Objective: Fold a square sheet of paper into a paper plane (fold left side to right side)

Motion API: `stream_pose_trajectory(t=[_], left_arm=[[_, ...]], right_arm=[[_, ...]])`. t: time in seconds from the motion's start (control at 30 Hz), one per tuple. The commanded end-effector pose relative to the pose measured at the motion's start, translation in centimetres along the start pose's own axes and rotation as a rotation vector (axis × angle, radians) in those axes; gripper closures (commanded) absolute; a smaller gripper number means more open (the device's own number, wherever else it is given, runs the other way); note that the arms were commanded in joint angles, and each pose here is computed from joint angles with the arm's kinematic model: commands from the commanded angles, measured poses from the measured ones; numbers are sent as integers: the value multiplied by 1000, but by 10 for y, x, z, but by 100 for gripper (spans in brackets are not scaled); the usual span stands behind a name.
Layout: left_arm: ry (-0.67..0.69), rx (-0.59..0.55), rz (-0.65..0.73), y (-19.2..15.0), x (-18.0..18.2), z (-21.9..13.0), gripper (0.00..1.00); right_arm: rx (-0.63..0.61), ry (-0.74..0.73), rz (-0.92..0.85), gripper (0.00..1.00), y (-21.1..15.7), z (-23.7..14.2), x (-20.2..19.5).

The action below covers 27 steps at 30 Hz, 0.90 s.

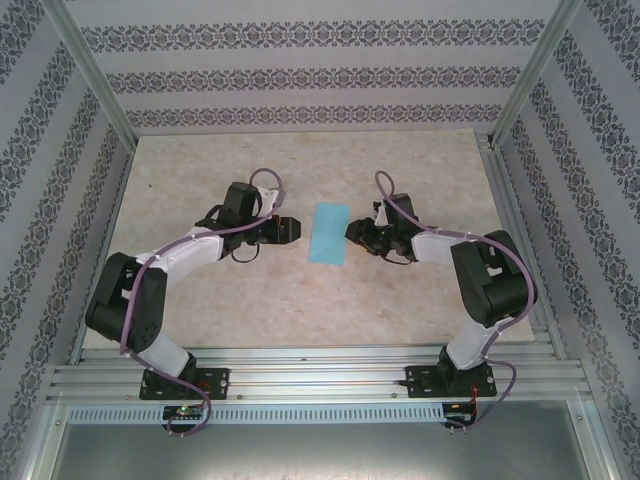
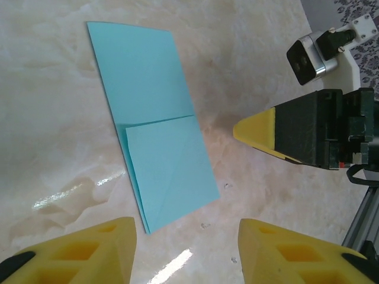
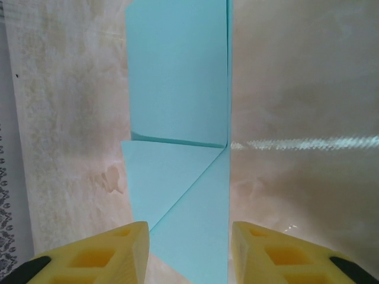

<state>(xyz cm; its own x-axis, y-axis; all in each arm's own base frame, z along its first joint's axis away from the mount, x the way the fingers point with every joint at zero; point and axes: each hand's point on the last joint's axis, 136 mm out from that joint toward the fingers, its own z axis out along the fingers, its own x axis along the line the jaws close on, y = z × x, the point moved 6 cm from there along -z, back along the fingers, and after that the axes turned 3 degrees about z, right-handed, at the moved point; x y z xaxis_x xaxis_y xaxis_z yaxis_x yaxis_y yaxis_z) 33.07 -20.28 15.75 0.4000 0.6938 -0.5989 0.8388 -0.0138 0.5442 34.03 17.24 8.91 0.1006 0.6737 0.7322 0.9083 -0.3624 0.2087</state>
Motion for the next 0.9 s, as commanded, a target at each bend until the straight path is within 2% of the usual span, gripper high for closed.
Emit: stream_pose_trajectory(t=[0.0,0.4,0.63,0.87], left_arm=[[-27,27,-13,5,7,20,52],[-33,153,-19,21,35,82,55],[-40,194,-26,15,38,99,57],[-42,219,-25,9,38,110,64]], right_arm=[[-43,33,-2,58,12,2,13],[-24,18,-15,58,7,5,15],[-21,22,-12,58,6,5,15],[-21,27,-7,58,4,4,14]])
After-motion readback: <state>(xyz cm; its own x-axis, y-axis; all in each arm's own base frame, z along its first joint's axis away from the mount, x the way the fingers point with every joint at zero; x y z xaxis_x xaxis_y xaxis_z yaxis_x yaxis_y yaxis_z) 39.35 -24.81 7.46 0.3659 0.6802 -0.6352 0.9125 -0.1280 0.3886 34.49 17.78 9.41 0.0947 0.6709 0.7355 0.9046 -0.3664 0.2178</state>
